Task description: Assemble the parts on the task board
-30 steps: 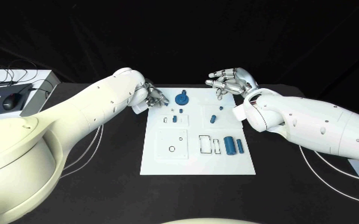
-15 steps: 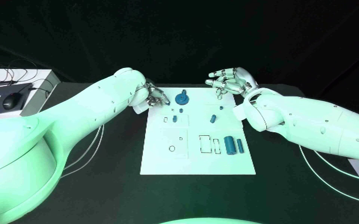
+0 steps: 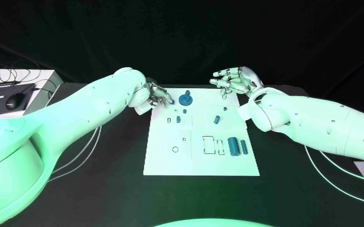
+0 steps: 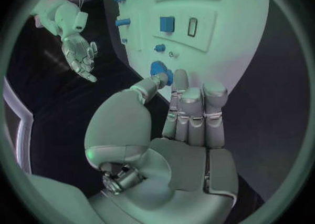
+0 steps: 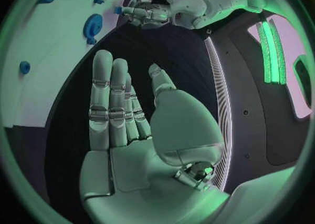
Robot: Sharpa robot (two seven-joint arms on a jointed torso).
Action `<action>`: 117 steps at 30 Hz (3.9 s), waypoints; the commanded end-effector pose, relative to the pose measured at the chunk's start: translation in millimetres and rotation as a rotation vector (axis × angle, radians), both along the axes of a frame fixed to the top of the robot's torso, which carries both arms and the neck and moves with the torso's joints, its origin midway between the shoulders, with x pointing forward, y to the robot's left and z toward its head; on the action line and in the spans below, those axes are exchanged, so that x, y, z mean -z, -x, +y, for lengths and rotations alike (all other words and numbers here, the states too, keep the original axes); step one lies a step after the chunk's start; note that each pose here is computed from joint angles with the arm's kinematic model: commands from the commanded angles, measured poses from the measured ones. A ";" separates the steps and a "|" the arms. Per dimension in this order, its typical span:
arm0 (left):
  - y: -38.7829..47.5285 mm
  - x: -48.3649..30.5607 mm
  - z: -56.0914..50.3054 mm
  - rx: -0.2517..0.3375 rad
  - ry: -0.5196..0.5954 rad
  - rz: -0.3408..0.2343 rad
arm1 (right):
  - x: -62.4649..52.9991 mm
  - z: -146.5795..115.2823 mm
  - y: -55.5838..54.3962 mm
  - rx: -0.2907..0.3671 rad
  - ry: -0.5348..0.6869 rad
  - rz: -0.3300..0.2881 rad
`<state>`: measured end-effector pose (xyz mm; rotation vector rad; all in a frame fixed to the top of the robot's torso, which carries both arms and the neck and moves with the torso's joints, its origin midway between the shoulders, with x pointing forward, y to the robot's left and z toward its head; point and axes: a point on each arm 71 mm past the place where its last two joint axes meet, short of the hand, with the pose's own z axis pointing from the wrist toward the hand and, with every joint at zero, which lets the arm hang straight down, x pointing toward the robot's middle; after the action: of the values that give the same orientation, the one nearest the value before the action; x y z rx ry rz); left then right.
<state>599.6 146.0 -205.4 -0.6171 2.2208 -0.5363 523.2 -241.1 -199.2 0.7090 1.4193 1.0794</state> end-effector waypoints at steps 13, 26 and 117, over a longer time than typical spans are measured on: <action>24.3 -10.6 12.6 -0.020 0.027 -0.010 | 0.2 -8.2 -0.2 0.004 0.005 -0.001; 47.1 -3.9 17.9 0.008 -0.015 -0.034 | 1.7 -12.0 0.4 0.009 0.007 0.003; 62.4 33.5 -17.0 0.146 -0.220 -0.067 | 3.6 -9.2 0.7 0.004 0.005 0.009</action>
<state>538.1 130.2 -237.9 -0.3422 2.2172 -0.3738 522.8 -251.6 -203.1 0.7200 1.4226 1.0576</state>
